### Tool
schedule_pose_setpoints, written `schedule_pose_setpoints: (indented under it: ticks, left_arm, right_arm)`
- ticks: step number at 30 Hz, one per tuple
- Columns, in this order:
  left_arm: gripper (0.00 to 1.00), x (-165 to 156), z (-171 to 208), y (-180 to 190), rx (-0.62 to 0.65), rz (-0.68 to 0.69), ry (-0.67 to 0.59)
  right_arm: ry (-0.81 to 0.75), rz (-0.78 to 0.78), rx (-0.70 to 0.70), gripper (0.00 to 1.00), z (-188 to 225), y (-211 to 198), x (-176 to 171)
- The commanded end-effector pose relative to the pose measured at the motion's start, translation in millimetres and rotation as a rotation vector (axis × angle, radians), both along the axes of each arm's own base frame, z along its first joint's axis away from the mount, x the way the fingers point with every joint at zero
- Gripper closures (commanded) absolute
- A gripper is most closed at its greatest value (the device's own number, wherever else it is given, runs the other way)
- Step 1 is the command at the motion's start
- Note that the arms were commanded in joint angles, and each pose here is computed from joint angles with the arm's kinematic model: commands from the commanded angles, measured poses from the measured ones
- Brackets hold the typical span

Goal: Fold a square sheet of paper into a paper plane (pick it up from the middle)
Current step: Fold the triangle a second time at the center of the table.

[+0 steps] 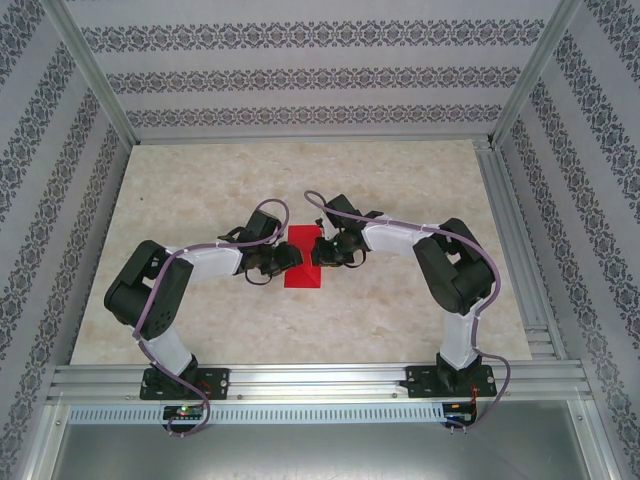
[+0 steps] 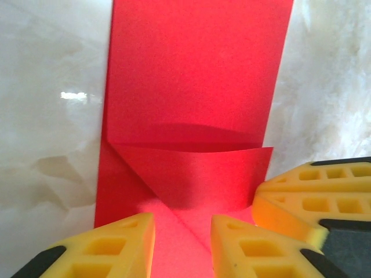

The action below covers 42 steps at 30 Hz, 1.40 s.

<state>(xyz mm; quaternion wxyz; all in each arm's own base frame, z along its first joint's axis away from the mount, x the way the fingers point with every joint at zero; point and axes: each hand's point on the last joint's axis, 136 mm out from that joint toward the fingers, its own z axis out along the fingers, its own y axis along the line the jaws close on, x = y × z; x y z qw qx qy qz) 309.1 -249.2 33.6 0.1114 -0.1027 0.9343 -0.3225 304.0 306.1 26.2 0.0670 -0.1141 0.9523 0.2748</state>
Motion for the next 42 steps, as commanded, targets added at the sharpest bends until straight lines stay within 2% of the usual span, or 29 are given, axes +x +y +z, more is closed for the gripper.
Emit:
schedule_pose_setpoints:
  ticks: [1,6,11,32,36,42]
  left_arm:
    - [0.68,8.9,15.5,-14.6,-0.068,-0.008,-0.044]
    - [0.68,8.5,11.0,-12.2,-0.053,0.003,-0.031]
    - [0.63,6.0,4.7,-3.7,-0.005,0.025,-0.013]
    - [0.56,10.1,-1.9,-10.7,0.001,0.037,0.030]
    - [0.57,13.9,-0.7,-15.5,0.000,0.027,0.022]
    - [0.65,18.4,3.0,-20.8,-0.008,0.012,0.002]
  right_arm:
    - [0.010,-0.021,-0.010,0.85,-11.4,-2.8,2.7]
    - [0.022,-0.034,-0.023,0.85,-17.6,-6.2,2.6]
    - [0.021,-0.057,-0.048,0.85,-21.1,-12.0,3.8]
    - [0.067,-0.116,-0.050,0.87,-34.7,-20.3,0.8]
    - [0.066,-0.114,-0.046,0.87,-34.5,-19.4,0.2]
    - [0.067,-0.114,-0.045,0.87,-35.2,-20.2,-0.8]
